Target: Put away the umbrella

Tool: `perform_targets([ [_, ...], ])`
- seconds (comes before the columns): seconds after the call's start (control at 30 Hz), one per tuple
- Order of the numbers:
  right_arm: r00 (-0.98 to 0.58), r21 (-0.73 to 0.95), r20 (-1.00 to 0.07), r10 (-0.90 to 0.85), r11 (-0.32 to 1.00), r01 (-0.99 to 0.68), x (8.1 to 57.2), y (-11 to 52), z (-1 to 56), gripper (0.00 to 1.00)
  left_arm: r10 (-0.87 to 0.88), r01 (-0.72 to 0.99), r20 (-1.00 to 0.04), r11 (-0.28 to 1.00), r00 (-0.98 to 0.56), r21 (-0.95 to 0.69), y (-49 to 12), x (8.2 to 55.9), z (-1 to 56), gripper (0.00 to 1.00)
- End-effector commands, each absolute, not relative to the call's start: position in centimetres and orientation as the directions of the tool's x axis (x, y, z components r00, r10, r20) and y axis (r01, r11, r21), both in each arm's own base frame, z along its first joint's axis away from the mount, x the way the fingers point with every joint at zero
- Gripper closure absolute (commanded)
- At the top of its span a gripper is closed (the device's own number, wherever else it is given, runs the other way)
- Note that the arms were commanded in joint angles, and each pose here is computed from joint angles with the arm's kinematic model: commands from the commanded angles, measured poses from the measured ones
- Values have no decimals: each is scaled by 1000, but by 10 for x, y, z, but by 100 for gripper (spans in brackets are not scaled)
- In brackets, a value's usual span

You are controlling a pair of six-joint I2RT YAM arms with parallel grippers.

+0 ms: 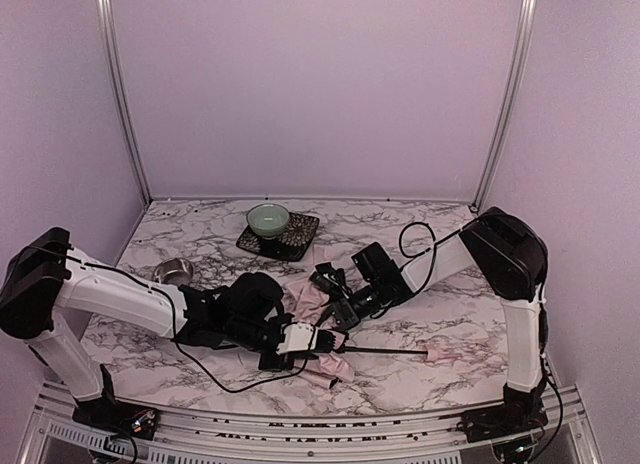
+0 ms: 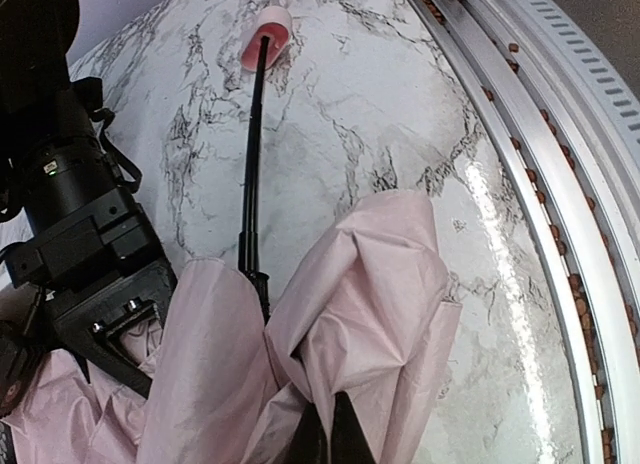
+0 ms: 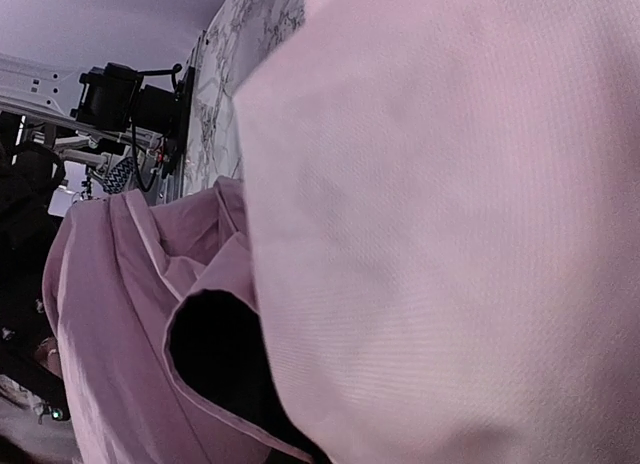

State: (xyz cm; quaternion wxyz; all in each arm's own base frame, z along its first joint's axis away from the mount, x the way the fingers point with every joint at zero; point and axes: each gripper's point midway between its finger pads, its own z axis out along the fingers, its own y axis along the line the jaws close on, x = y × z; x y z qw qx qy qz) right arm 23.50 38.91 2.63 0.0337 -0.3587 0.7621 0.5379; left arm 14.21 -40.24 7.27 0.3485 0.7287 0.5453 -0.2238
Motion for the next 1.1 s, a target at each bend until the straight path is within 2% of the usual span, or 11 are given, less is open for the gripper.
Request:
perform_targets([
  [0.0,-750,761,-224,-623,369,-534,195,362,-48,100,556,956,-794,-6,246,292,-422,168,129,100],
  [0.2,-708,787,-221,-670,307,-536,173,368,-46,100,472,981,-881,188,-41,54,-415,212,152,100],
  [0.5,-695,804,-245,-676,259,-535,167,372,-41,100,521,883,-771,457,-365,-109,-381,267,69,100],
  [0.7,-731,827,-288,-619,223,-515,176,378,-20,99,583,867,-694,483,-424,-124,-364,261,22,100],
  [0.83,-768,816,-317,-556,252,-520,191,375,-1,90,607,864,-655,481,-450,-148,-354,254,7,100],
  [0.9,-799,814,-334,-501,275,-512,200,369,11,80,635,870,-627,469,-452,-152,-350,250,1,100],
  [1.07,-853,816,-359,-379,317,-484,218,353,34,69,699,874,-529,430,-482,-228,-345,243,-16,100],
])
